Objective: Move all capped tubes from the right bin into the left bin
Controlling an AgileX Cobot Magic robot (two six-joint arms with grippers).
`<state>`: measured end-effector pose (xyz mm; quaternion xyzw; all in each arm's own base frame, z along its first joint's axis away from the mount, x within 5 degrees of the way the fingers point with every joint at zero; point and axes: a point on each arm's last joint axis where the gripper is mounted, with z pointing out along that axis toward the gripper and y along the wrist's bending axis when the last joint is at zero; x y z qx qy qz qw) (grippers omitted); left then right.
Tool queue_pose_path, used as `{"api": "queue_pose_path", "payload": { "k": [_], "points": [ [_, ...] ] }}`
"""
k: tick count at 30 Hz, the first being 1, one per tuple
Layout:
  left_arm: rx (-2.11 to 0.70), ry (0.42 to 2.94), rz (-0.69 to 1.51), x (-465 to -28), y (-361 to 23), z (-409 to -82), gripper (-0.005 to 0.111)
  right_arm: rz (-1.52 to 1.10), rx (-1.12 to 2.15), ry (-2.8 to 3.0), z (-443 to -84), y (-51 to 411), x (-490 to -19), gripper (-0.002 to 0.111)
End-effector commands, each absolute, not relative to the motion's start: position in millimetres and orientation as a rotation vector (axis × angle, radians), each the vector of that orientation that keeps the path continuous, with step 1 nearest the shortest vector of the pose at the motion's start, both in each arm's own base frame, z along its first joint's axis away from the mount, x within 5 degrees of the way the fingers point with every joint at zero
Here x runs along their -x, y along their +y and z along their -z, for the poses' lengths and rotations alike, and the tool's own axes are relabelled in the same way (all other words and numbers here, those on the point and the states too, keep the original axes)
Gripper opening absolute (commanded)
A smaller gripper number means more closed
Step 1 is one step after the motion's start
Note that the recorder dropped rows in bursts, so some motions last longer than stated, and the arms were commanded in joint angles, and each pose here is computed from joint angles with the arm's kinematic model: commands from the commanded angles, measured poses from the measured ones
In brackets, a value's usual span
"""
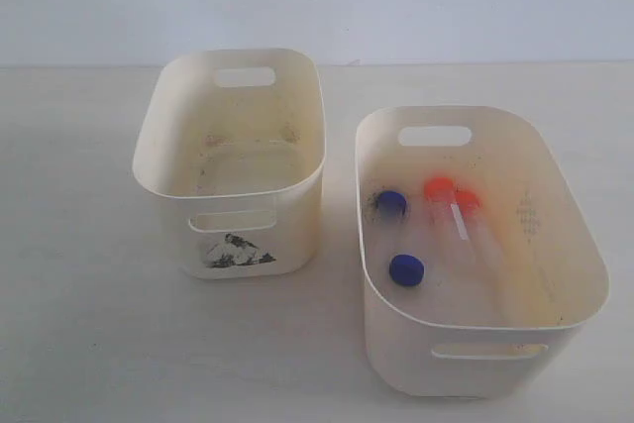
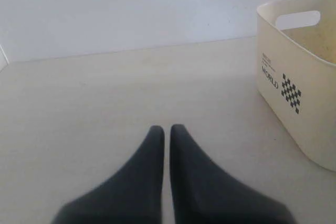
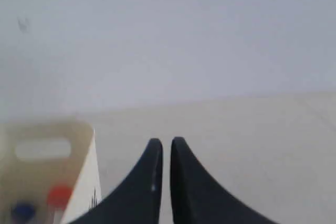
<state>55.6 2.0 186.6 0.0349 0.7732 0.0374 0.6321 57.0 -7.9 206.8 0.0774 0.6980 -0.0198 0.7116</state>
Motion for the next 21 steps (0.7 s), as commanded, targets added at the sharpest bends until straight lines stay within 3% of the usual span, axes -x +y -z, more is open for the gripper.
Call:
{"api": "queue_pose_path", "payload": {
  "k": [1,6,8,10,14,21],
  "points": [
    [-0.065,1.75,-0.071,-56,2,-189,0.004,0.061,-0.142,1.227,-236,-8,-52,0.005],
    [-0.065,1.75,-0.071,-56,2,-189,0.004,0.045,-0.116,0.87,-264,-6,-36,0.005],
    [-0.065,1.75,-0.071,-56,2,-189,0.004,0.028,-0.153,1.125,-260,-7,-46,0.005],
    [-0.065,1.75,-0.071,-56,2,-189,0.004,-0.104,-0.292,1.44,-250,-8,-58,0.005],
    [-0.065,1.75,-0.071,-56,2,-189,0.004,-0.458,-0.611,1.356,-254,-11,-72,0.005],
    [-0.065,1.75,-0.071,-56,2,-189,0.004,-0.177,-0.35,1.827,-281,-6,-91,0.005]
  ]
}}
